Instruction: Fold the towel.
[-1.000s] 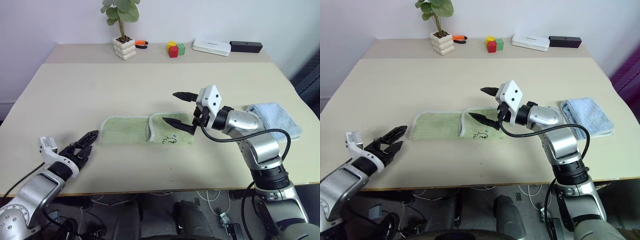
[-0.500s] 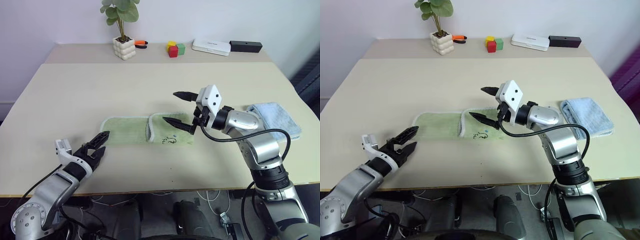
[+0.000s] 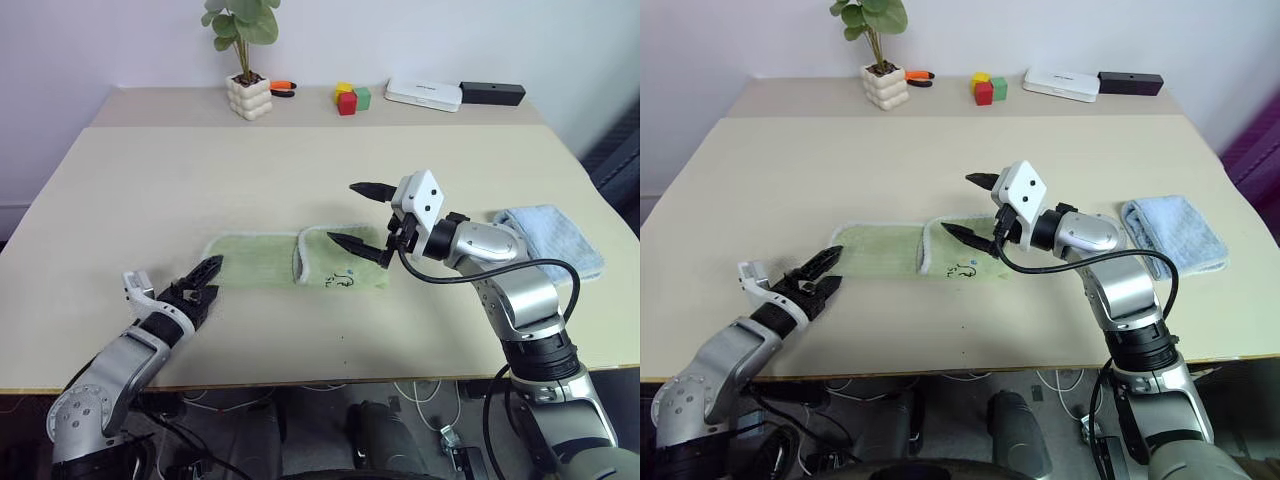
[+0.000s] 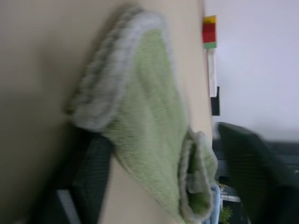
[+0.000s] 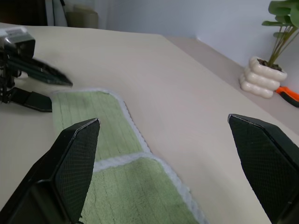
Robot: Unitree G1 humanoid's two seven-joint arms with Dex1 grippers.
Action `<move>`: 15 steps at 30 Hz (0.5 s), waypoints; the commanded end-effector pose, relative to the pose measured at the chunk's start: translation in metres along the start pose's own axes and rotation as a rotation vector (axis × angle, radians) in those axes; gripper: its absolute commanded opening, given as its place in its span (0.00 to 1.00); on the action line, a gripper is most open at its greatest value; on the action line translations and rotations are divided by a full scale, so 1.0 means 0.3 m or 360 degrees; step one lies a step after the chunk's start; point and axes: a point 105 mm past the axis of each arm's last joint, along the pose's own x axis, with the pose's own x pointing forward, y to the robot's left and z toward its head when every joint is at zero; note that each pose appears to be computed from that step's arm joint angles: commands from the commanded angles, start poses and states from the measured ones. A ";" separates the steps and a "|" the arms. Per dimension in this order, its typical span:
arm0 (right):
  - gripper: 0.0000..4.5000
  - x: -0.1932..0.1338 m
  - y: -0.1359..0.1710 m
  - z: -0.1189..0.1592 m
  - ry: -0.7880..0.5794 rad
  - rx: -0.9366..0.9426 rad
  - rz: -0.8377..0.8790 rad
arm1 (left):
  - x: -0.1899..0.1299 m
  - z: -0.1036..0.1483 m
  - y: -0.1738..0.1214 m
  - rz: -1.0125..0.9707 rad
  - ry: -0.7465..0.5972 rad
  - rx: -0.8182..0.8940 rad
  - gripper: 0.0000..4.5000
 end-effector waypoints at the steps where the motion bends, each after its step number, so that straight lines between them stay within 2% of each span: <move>1: 1.00 -0.001 0.008 0.042 -0.0052 -0.0071 0.0003 | 0.008 0.001 -0.018 -0.0032 -0.0001 0.0024 0.35; 4: 1.00 -0.002 0.004 0.039 -0.0047 -0.0071 -0.0008 | 0.011 0.007 -0.026 -0.0055 -0.0013 0.0026 0.02; 10: 1.00 -0.017 -0.009 0.024 -0.0022 -0.0074 -0.0036 | 0.013 0.020 -0.049 -0.0094 -0.0048 0.0040 0.01; 15: 1.00 -0.095 -0.039 -0.006 0.0028 0.0042 -0.0042 | 0.008 0.077 -0.112 -0.0204 -0.0132 0.0142 0.01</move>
